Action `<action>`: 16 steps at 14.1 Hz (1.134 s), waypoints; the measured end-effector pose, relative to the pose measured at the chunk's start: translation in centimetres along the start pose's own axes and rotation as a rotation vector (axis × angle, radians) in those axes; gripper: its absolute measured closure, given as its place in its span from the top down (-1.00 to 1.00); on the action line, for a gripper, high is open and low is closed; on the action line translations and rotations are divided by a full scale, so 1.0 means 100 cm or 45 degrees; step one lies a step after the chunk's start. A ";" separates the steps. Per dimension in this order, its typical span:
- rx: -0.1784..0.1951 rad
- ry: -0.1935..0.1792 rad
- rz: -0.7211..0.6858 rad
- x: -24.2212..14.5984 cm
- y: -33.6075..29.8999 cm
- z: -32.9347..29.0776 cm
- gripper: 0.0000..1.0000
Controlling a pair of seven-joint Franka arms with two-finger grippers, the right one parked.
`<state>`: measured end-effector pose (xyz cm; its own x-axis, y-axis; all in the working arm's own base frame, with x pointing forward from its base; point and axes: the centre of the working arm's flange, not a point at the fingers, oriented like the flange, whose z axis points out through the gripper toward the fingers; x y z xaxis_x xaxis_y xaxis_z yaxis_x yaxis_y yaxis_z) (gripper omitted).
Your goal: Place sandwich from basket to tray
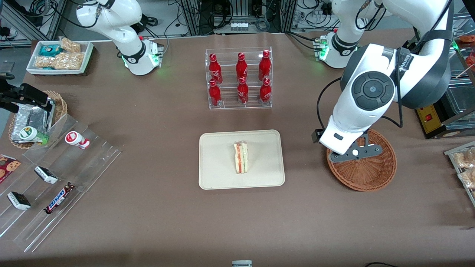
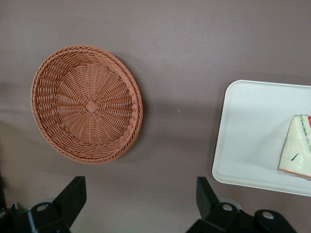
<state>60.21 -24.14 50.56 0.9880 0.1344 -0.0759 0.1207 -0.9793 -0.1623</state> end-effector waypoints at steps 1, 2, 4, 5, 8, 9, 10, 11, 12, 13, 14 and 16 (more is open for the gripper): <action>0.001 -0.001 -0.002 0.000 -0.001 0.001 1.00; 0.003 -0.003 -0.007 0.002 -0.003 0.002 1.00; 0.003 -0.011 -0.035 0.009 -0.016 0.005 1.00; 0.002 -0.014 -0.053 0.013 -0.025 0.006 1.00; -0.004 -0.019 -0.060 0.029 -0.070 0.003 1.00; -0.009 -0.028 -0.040 0.031 -0.087 -0.001 1.00; -0.019 -0.038 -0.019 0.031 -0.102 -0.006 1.00; -0.025 -0.043 0.001 0.030 -0.114 -0.011 1.00; -0.026 -0.048 0.020 0.028 -0.122 -0.017 1.00; -0.022 -0.051 0.045 0.026 -0.129 -0.021 1.00; -0.019 -0.054 0.071 0.024 -0.137 -0.025 1.00; -0.057 -0.071 0.125 0.023 -0.168 -0.033 1.00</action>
<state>60.76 -7.91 56.34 0.9886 0.0443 -0.1439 0.0290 -0.9938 -0.1072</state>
